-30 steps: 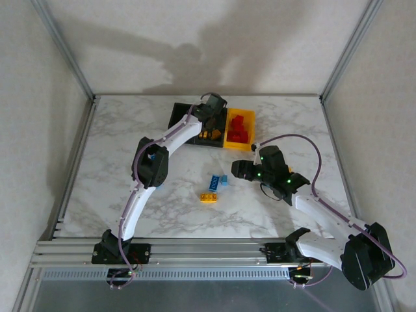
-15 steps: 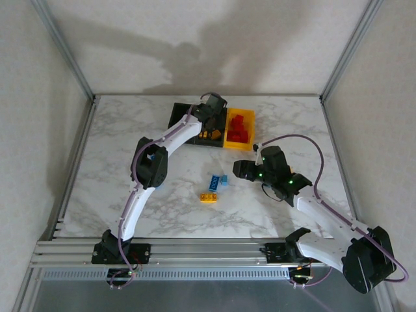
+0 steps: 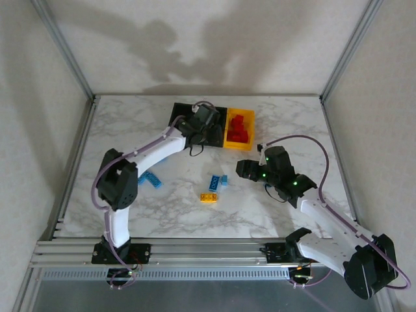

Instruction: Sort the legos into containers by color

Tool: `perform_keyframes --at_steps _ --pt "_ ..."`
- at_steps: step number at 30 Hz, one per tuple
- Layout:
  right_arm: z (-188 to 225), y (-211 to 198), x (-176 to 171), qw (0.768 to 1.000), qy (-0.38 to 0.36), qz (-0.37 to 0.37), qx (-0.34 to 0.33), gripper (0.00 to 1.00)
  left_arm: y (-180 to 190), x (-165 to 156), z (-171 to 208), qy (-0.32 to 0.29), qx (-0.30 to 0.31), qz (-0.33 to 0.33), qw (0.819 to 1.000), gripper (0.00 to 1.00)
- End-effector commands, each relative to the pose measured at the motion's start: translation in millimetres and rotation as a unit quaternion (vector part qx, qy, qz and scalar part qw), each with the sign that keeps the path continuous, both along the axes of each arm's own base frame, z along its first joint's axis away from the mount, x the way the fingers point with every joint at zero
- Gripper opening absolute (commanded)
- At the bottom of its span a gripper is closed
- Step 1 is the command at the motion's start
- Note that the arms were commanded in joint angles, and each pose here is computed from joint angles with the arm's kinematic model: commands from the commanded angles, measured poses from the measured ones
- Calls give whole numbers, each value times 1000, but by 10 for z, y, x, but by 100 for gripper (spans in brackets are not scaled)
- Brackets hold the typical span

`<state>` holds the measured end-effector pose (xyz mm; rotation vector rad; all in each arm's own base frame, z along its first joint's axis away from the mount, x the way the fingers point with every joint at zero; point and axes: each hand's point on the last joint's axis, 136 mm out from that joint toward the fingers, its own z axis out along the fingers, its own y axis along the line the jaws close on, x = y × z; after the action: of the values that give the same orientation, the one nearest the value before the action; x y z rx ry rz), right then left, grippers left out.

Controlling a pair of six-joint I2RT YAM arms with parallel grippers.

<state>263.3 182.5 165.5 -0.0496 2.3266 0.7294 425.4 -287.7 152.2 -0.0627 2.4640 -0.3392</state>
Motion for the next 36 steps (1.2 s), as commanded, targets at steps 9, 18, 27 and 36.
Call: perform_keyframes --at_steps 9,18,27,36 --pt "-91 26 -259 998 42 43 6 71 108 -886 -359 62 -33 -3 998 71" --pt "-316 -102 -679 991 127 41 9 73 49 -1429 -590 109 -35 -14 993 80" --pt "-432 -134 -802 987 153 37 17 75 -88 -1846 -943 162 -6 -38 986 93" --pt "-455 -149 -760 988 149 30 10 75 -51 -1996 -1234 190 46 -36 980 90"
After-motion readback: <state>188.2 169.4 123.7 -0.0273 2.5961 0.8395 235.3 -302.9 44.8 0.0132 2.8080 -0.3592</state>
